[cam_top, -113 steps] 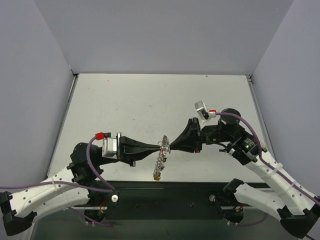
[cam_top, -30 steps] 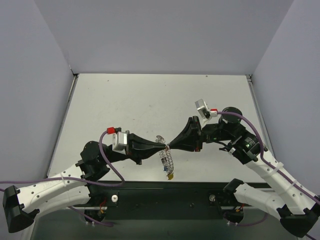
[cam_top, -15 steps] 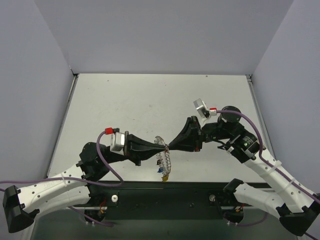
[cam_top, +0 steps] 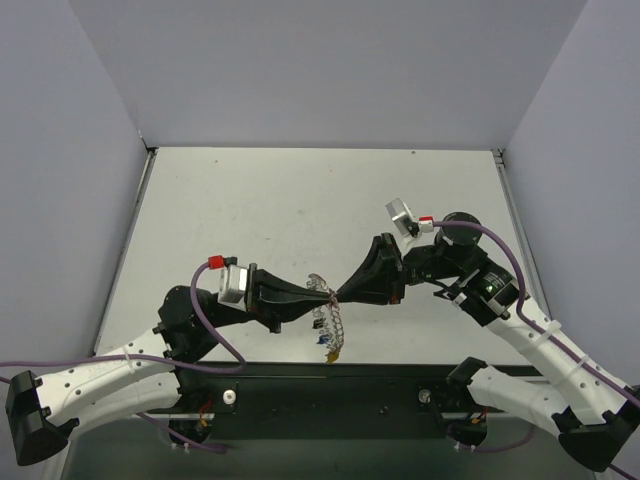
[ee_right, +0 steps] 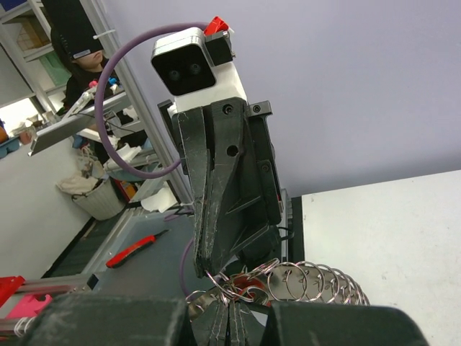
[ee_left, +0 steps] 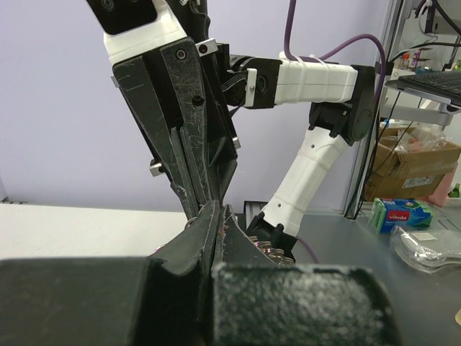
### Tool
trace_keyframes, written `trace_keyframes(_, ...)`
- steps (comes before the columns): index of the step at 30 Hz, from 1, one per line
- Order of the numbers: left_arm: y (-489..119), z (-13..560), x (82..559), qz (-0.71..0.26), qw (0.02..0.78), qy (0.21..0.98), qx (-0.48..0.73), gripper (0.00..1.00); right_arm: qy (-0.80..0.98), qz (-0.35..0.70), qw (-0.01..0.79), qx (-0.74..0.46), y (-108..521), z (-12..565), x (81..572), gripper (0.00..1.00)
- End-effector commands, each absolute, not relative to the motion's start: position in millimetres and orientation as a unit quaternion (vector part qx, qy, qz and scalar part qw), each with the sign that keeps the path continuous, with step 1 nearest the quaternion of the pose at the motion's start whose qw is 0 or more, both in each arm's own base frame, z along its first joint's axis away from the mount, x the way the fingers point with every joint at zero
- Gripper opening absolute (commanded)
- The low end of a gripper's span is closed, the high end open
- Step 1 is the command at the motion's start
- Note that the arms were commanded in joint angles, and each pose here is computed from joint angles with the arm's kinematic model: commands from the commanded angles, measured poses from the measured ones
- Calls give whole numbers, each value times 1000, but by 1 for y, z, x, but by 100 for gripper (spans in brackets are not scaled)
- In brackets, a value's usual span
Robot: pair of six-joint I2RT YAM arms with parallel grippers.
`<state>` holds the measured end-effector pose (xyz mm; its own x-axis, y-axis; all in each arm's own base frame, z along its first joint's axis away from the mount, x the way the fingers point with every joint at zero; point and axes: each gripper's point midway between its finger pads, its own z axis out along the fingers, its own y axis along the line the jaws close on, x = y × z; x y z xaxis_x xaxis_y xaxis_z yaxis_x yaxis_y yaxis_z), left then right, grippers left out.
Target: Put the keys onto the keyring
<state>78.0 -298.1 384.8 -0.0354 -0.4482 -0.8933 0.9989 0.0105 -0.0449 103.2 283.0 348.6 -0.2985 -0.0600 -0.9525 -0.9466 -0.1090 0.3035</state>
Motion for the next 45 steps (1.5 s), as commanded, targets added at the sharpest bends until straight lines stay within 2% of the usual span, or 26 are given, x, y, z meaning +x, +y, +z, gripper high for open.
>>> trace_keyframes(1,-266,448,42,-643,633,255,348,0,549,579,394,-456,287,342,115,0)
trace_keyframes(45,-266,447,48,-641,639,256,339,0,522,599,385,-470,292,338,111,0)
